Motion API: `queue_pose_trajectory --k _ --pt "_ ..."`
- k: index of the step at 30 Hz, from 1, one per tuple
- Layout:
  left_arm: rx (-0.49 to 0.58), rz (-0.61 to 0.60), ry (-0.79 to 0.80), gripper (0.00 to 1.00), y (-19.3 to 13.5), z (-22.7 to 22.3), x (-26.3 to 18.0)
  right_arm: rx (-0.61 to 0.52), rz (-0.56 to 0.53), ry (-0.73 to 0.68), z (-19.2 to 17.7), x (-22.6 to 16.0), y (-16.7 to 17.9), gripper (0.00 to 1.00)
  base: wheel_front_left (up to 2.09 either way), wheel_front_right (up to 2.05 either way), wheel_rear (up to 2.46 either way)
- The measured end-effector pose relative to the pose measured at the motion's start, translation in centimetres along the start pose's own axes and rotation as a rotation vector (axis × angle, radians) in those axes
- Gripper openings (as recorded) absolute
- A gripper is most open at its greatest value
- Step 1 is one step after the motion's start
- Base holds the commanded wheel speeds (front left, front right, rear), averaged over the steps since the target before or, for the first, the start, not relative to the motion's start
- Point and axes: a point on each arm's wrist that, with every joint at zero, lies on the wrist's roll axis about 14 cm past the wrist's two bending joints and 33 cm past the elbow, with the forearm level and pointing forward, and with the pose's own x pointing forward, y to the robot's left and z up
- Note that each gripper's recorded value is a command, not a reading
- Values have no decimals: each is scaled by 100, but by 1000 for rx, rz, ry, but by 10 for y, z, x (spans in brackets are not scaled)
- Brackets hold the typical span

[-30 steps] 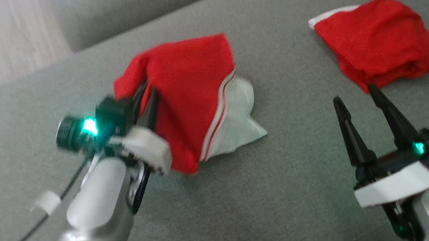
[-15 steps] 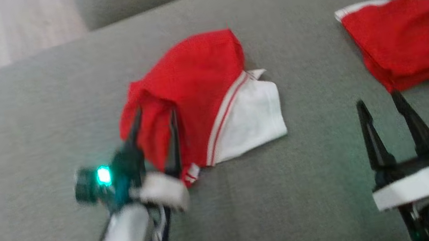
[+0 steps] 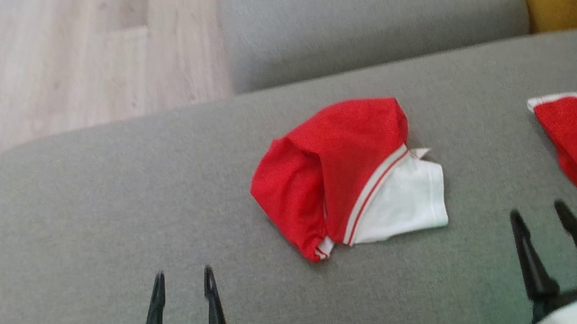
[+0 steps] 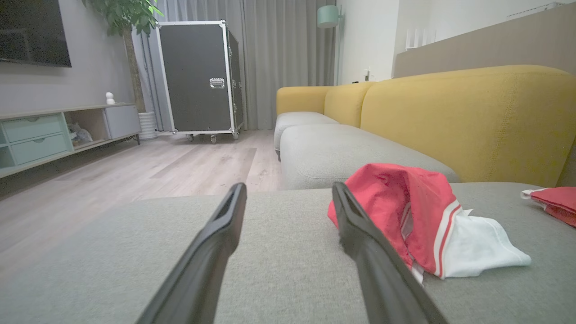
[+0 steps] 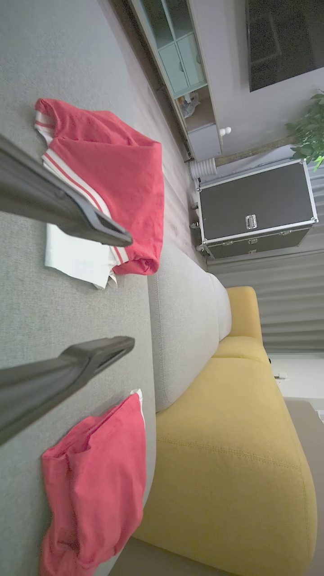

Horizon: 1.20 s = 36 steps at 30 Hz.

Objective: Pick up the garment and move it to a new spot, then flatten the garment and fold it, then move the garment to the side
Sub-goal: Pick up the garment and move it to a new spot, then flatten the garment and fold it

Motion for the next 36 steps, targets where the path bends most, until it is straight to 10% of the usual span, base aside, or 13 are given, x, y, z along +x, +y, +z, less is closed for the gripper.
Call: queue_pose_trajectory --k 10,36 --pt "64 76 -1 100 17 -4 -64 1 52 17 -8 -30 21 100 0 0 0" --pt "84 92 -12 100 21 -1 -65 47 66 20 -9 -29 28 100 0 0 0"
